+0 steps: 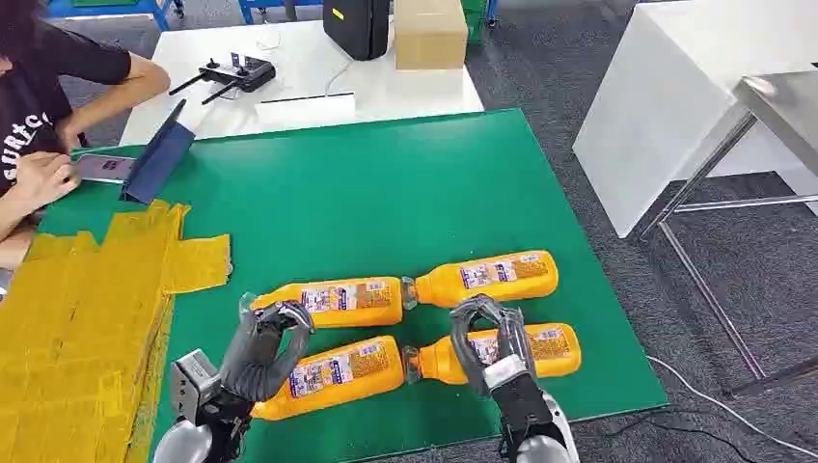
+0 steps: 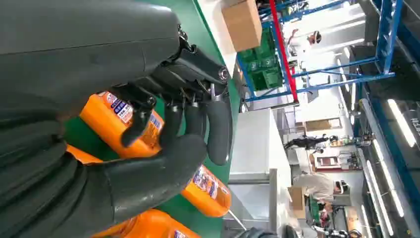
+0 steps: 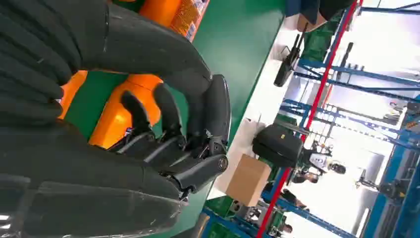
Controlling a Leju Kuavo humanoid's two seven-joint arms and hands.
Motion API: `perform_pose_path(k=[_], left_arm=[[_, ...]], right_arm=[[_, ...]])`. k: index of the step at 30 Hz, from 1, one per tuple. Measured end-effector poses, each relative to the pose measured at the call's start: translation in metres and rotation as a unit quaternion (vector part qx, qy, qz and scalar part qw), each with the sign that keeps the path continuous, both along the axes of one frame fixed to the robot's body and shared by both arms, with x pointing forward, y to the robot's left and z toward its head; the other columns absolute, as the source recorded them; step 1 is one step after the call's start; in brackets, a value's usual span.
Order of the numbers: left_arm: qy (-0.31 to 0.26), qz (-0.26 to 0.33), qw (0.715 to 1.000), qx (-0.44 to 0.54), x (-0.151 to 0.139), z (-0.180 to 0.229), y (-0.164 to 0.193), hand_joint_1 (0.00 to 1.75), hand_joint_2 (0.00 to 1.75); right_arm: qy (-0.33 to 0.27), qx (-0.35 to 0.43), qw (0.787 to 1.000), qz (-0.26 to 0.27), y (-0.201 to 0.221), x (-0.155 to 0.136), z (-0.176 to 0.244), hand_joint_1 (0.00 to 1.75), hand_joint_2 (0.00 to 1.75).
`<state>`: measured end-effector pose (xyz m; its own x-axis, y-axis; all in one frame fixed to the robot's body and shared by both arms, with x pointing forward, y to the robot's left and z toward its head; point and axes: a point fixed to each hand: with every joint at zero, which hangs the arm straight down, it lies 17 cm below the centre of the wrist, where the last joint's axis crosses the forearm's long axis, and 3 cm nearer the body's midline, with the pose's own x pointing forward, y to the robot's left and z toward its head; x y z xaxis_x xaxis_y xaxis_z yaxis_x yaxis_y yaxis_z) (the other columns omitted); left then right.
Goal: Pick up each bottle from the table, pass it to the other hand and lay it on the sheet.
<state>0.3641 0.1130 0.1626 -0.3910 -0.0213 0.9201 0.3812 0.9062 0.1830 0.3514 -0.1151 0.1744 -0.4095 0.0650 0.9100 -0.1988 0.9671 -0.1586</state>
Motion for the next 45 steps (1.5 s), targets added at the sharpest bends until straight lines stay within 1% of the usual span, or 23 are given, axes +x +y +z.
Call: perform_pose_path(k=[1, 2, 3, 4, 5, 6, 7, 8, 9, 10, 13, 14, 16, 19, 22, 27, 31, 36, 41, 45], left_arm=[[0.0, 0.0, 1.0, 0.0, 0.0, 0.0, 0.0, 1.75, 1.75], [-0.01, 0.013, 1.0, -0.014, -0.001, 0.005, 0.005, 1.75, 1.75], [-0.03, 0.044, 0.997, -0.055, -0.008, 0.018, 0.018, 1.75, 1.75], [-0.073, 0.106, 0.986, -0.108, -0.022, 0.041, 0.046, 1.75, 1.75], [-0.091, 0.141, 0.976, -0.135, -0.035, 0.052, 0.064, 1.75, 1.75], [-0.099, 0.166, 0.969, -0.156, -0.045, 0.061, 0.077, 1.75, 1.75], [-0.099, 0.172, 0.966, -0.166, -0.052, 0.066, 0.083, 1.75, 1.75], [-0.101, 0.176, 0.964, -0.173, -0.058, 0.07, 0.087, 1.75, 1.75], [-0.103, 0.181, 0.961, -0.181, -0.063, 0.074, 0.092, 1.45, 1.75], [-0.107, 0.185, 0.959, -0.184, -0.066, 0.078, 0.095, 0.0, 1.75], [-0.118, 0.189, 0.957, -0.188, -0.069, 0.086, 0.101, 0.0, 1.75], [-0.115, 0.189, 0.956, -0.192, -0.068, 0.087, 0.103, 0.0, 1.75], [-0.112, 0.193, 0.956, -0.191, -0.066, 0.086, 0.106, 0.0, 1.75], [-0.108, 0.199, 0.956, -0.189, -0.062, 0.085, 0.112, 0.0, 1.75], [-0.103, 0.2, 0.957, -0.184, -0.06, 0.082, 0.119, 0.0, 1.75], [-0.101, 0.209, 0.956, -0.178, -0.058, 0.08, 0.129, 0.0, 1.75], [-0.09, 0.201, 0.961, -0.169, -0.055, 0.076, 0.13, 0.0, 1.75], [-0.078, 0.184, 0.967, -0.16, -0.045, 0.073, 0.124, 0.0, 1.75], [-0.075, 0.18, 0.968, -0.157, -0.039, 0.071, 0.12, 0.0, 1.75], [-0.068, 0.172, 0.971, -0.153, -0.032, 0.068, 0.116, 0.0, 1.75]], right_arm=[[0.0, 0.0, 1.0, 0.0, 0.0, 0.0, 0.0, 1.75, 1.75], [-0.006, 0.016, 1.0, 0.011, 0.001, -0.002, 0.004, 1.75, 1.75], [-0.021, 0.05, 0.998, 0.027, 0.002, -0.01, 0.014, 1.75, 1.75], [-0.055, 0.105, 0.992, 0.045, 0.0, -0.024, 0.035, 1.75, 1.75], [-0.071, 0.13, 0.988, 0.049, -0.004, -0.032, 0.046, 1.75, 1.75], [-0.08, 0.144, 0.985, 0.05, -0.006, -0.037, 0.055, 1.75, 1.75], [-0.083, 0.151, 0.984, 0.051, -0.007, -0.038, 0.06, 1.71, 1.75], [-0.088, 0.156, 0.983, 0.052, -0.009, -0.039, 0.065, 1.06, 1.75], [-0.093, 0.158, 0.982, 0.053, -0.009, -0.04, 0.069, 0.0, 1.75], [-0.096, 0.157, 0.981, 0.053, -0.009, -0.041, 0.072, 0.0, 0.0], [-0.091, 0.131, 0.986, 0.05, -0.005, -0.037, 0.07, 0.0, 0.0], [-0.085, 0.114, 0.989, 0.049, -0.002, -0.033, 0.068, 0.0, 1.75], [-0.077, 0.086, 0.992, 0.044, 0.003, -0.025, 0.063, 0.0, 1.75], [-0.058, 0.008, 0.998, 0.011, 0.009, -0.006, 0.047, 0.0, 1.75], [-0.044, -0.059, 0.997, -0.02, 0.01, 0.011, 0.033, 0.0, 1.75], [-0.042, -0.094, 0.994, -0.021, 0.016, 0.021, 0.026, 0.0, 1.75], [-0.04, -0.176, 0.983, -0.031, 0.025, 0.034, 0.014, 0.0, 1.75], [-0.047, -0.269, 0.962, -0.02, 0.052, 0.056, 0.002, 0.0, 1.75], [-0.05, -0.306, 0.951, -0.005, 0.069, 0.067, -0.005, 0.0, 1.75], [-0.048, -0.352, 0.934, 0.019, 0.092, 0.076, -0.018, 0.0, 1.75]])
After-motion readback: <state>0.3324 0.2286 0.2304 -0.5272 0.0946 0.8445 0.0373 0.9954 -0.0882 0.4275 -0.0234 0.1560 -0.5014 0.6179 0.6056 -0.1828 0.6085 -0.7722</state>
